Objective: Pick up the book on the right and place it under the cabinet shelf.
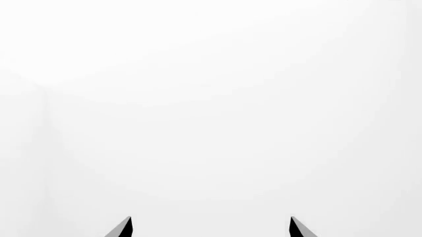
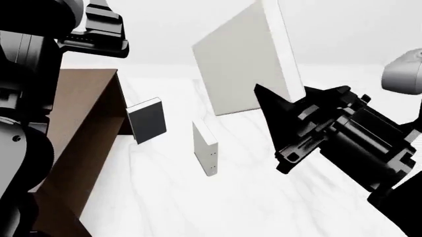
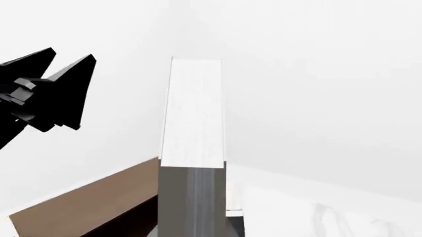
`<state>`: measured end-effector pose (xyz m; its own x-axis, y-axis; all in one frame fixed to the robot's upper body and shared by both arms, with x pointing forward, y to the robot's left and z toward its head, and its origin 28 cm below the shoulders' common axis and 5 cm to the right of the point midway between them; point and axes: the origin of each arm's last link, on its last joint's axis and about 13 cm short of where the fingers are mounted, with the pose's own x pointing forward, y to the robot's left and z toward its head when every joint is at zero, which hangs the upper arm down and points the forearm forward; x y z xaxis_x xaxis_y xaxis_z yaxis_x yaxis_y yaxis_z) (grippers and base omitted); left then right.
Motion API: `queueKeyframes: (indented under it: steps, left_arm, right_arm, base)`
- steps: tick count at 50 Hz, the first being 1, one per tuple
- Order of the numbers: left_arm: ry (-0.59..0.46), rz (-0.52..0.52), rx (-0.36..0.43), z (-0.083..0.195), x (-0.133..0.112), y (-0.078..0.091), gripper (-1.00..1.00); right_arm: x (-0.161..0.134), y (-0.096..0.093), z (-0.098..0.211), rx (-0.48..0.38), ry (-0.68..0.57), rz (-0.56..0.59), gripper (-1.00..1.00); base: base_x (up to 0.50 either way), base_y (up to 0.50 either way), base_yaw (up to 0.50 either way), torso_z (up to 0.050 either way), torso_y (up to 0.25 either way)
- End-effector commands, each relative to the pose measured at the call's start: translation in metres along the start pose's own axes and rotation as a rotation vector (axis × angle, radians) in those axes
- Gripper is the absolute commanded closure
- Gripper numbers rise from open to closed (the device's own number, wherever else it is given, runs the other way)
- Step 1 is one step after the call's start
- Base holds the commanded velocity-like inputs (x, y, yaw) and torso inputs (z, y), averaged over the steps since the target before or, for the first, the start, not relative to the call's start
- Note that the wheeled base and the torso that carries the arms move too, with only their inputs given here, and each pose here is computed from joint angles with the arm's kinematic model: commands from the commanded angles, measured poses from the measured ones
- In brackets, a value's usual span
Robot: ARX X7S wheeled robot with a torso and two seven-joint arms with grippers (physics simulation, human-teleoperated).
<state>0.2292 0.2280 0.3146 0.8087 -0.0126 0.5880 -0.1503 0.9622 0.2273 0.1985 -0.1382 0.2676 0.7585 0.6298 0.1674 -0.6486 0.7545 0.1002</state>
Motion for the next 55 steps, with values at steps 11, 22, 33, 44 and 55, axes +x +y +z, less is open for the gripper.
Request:
queueKeyframes:
  steps: [11,22,33,44,55]
  left_arm:
    - [-0.008,0.010,0.004,0.001,-0.001,0.001,-1.00]
    - [-0.009,0.006,0.001,-0.001,-0.003,0.000,-1.00]
    - [-0.006,0.001,0.000,-0.003,-0.004,-0.002,-1.00]
    - [-0.006,-0.009,0.006,-0.001,-0.002,-0.003,-1.00]
    - [0.001,-0.011,0.002,-0.006,-0.003,-0.004,-1.00]
  right_arm:
    - [-0.008,0.036,-0.042,0.197,-0.056,0.112,1.00]
    - [-0.001,0.046,-0.079,0.281,-0.015,0.161,1.00]
    - [0.005,0.056,-0.108,0.404,0.014,0.194,1.00]
    - [0.007,0.055,-0.137,0.526,0.044,0.188,1.00]
    - [0.005,0.066,-0.165,0.648,0.071,0.208,1.00]
  base:
    - [0.00,0.00,0.00,0.000,0.001]
    - [0.00,0.00,0.00,0.000,0.001]
    - [0.00,0.00,0.00,0.001,0.001]
    - [0.00,0.00,0.00,0.000,0.001]
    - [0.00,0.00,0.00,0.000,0.001]
